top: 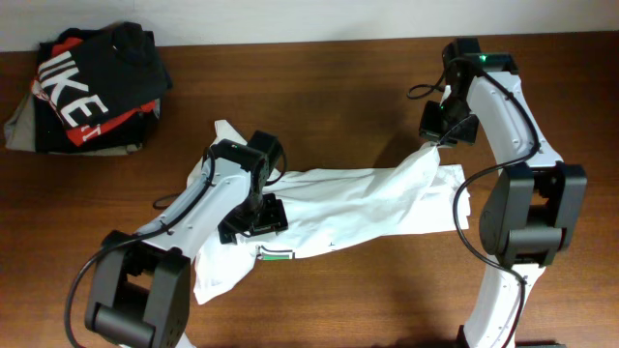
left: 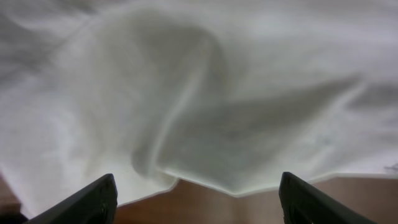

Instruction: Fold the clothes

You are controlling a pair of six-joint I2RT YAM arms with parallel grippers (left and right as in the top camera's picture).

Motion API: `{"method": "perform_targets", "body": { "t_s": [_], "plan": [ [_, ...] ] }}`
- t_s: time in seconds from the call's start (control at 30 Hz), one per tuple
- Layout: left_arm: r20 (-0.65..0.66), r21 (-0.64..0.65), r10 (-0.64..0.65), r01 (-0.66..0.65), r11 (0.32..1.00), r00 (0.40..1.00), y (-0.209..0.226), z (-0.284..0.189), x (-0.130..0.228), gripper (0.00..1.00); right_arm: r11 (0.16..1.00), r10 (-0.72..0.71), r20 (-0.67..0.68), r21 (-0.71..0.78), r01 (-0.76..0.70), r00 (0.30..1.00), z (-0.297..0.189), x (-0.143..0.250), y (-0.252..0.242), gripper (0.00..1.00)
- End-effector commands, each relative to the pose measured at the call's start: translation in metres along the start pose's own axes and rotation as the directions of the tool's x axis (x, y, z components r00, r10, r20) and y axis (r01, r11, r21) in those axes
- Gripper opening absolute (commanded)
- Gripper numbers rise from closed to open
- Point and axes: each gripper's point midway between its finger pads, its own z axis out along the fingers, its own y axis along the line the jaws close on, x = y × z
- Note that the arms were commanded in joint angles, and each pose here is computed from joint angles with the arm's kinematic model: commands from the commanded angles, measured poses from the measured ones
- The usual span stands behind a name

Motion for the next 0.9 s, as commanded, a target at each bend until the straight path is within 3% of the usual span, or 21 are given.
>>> {"method": "perform_targets", "body": {
  "t_s": [0.0,0.1,0.27,0.43,0.63,0.87],
  "plan": [
    [0.099,-0.038,-0.089,0.093,0.995,0.991,0.009,-0.003,-0.016,0.83,1.000,0.008,-0.006,0.012,-0.008,1.000,0.003,0.001,-0.003,0.04],
    [0.182,-0.074,-0.132,0.148,0.986,0.974,0.023,-0.006,-0.036,0.83,1.000,0.008,-0.006,0.012,-0.008,1.000,0.003,0.001,-0.003,0.04],
    [0.139,-0.024,-0.264,0.270,0.963,0.954,0.052,-0.002,-0.049,0.83,1.000,0.008,-0.006,0.012,-0.008,1.000,0.003,0.001,-0.003,0.04],
    [0.146,0.020,-0.281,0.281,0.959,0.949,0.051,0.023,-0.051,0.83,1.000,0.008,-0.006,0.012,-0.008,1.000,0.003,0.001,-0.003,0.04],
    [0.236,0.113,-0.339,0.321,0.940,0.911,0.053,0.020,-0.086,0.82,1.000,0.008,-0.006,0.012,-0.008,1.000,0.003,0.001,-0.003,0.04],
    [0.202,0.145,-0.347,0.323,0.935,0.916,0.045,0.041,-0.096,0.77,1.000,0.009,-0.006,0.012,-0.009,1.000,0.003,0.001,-0.003,0.04]
  ]
}}
